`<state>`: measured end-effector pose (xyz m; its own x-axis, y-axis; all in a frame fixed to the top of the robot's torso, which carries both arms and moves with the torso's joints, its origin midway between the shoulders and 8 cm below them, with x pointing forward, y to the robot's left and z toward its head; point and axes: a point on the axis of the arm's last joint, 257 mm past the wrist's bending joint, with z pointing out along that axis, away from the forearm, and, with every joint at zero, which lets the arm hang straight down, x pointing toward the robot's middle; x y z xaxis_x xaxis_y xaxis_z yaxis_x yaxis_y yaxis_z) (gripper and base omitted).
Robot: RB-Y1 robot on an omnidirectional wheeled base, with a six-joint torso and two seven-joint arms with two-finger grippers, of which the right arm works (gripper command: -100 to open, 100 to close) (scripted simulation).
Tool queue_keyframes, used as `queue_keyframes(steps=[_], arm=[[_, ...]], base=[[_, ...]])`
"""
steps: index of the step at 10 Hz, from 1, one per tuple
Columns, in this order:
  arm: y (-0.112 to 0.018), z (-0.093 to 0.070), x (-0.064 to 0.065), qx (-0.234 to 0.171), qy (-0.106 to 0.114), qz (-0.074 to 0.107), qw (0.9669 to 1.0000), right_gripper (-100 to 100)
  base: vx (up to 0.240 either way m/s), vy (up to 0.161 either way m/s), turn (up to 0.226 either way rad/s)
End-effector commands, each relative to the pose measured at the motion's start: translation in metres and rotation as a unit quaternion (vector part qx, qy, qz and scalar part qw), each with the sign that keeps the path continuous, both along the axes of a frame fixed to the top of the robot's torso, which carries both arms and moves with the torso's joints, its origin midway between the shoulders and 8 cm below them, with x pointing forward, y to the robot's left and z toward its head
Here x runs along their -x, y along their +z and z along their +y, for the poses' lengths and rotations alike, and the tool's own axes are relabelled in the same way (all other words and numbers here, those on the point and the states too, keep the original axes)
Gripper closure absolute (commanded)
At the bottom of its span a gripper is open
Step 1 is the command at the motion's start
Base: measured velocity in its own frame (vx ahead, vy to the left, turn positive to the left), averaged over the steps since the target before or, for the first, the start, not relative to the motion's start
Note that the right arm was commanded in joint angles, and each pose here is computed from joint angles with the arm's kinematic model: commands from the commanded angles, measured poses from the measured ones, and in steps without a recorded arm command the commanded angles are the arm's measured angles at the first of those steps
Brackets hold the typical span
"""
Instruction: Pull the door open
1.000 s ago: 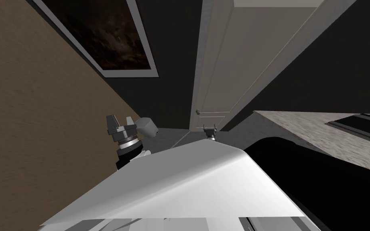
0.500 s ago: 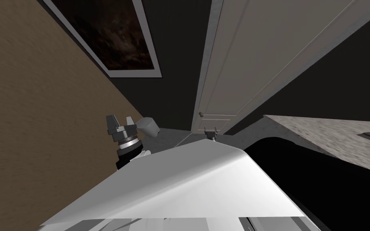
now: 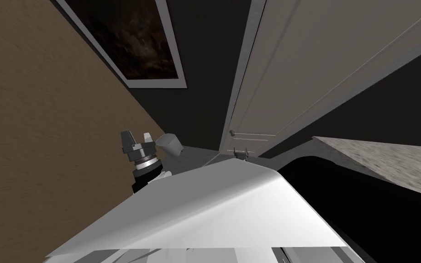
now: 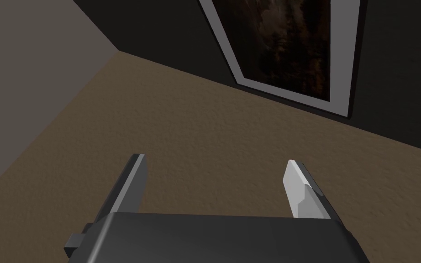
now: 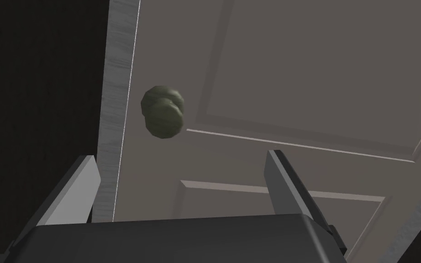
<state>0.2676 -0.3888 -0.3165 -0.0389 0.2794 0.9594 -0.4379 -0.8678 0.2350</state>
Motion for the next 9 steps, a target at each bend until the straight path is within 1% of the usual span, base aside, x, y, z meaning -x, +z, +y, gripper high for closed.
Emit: queue_keyframes(steps=[1,3,4,5,6,7,8,9], arm=[[-0.009,-0.002,0.008,-0.016,-0.004,0.001,0.9999,-100],[-0.019,-0.006,0.017,-0.034,-0.009,0.003,0.9994,-100],[-0.028,-0.01,0.026,-0.05,-0.015,0.005,0.9986,-100],[-0.032,-0.011,0.03,-0.058,-0.017,0.006,0.9982,-100],[-0.039,-0.014,0.039,-0.072,-0.023,0.007,0.9971,-100],[-0.043,-0.016,0.043,-0.079,-0.026,0.008,0.9965,-100],[-0.049,-0.019,0.051,-0.091,-0.031,0.009,0.9953,-100],[-0.052,-0.02,0.054,-0.097,-0.033,0.009,0.9947,-100]], base=[[0.102,-0.025,0.1],[0.1,-0.016,0.098],[0.148,-0.032,0.144],[0.14,-0.042,0.102],[0.152,-0.056,0.127],[0.124,-0.042,0.128],[0.132,-0.049,0.104],[0.131,-0.05,0.078]])
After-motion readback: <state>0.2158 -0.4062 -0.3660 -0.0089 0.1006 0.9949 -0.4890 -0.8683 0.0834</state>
